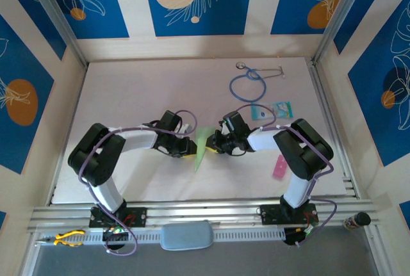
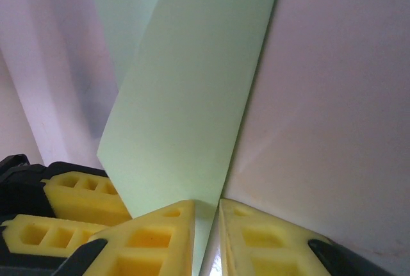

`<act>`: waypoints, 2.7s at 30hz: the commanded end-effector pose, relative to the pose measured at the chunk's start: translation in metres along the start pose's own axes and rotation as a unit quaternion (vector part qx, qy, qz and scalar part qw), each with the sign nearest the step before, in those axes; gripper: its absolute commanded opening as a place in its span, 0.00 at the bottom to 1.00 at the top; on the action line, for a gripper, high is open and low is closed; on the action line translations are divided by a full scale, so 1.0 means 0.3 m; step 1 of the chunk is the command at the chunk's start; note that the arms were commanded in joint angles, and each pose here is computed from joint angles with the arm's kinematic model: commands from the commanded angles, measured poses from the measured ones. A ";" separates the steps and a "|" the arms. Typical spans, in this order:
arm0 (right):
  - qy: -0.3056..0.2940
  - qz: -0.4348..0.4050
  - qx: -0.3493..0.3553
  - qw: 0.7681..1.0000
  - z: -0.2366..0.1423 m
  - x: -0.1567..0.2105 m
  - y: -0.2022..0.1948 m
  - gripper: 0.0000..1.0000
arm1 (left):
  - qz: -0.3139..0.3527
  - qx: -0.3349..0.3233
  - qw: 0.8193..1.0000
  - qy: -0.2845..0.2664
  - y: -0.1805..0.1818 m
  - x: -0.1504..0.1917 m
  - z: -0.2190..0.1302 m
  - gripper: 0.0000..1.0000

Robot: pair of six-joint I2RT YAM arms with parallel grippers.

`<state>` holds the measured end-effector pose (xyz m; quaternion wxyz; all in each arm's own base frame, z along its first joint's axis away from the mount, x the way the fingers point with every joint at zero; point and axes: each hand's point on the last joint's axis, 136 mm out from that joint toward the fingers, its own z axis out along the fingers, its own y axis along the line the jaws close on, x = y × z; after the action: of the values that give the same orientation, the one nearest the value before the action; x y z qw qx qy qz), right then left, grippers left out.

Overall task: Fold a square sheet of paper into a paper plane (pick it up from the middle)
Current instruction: Turn over a paper plane at the center of the table.

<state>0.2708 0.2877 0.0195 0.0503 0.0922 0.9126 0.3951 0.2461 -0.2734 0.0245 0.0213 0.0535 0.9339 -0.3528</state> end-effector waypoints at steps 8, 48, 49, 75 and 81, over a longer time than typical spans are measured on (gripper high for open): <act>0.021 0.002 -0.003 1.000 0.026 0.040 0.003 0.16 | 0.008 0.034 0.999 -0.002 -0.041 -0.023 0.016 0.23; 0.026 0.006 -0.012 1.000 0.035 0.047 0.000 0.14 | -0.059 0.086 0.994 -0.040 -0.066 -0.058 0.033 0.20; 0.026 0.006 -0.013 1.000 0.035 0.047 0.002 0.13 | -0.060 0.086 0.994 -0.043 -0.068 -0.059 0.031 0.20; -0.018 -0.005 -0.034 0.999 -0.056 0.018 0.076 0.25 | 0.022 -0.086 0.992 -0.093 0.021 -0.069 -0.130 0.06; -0.022 -0.021 -0.063 0.998 -0.078 0.009 0.175 0.38 | 0.055 -0.120 0.987 -0.093 0.037 -0.059 -0.145 0.06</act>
<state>0.2704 0.2978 0.0584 0.0803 0.0881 0.8912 0.4376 0.2691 -0.2461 0.0530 0.1312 0.0411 0.9500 -0.2805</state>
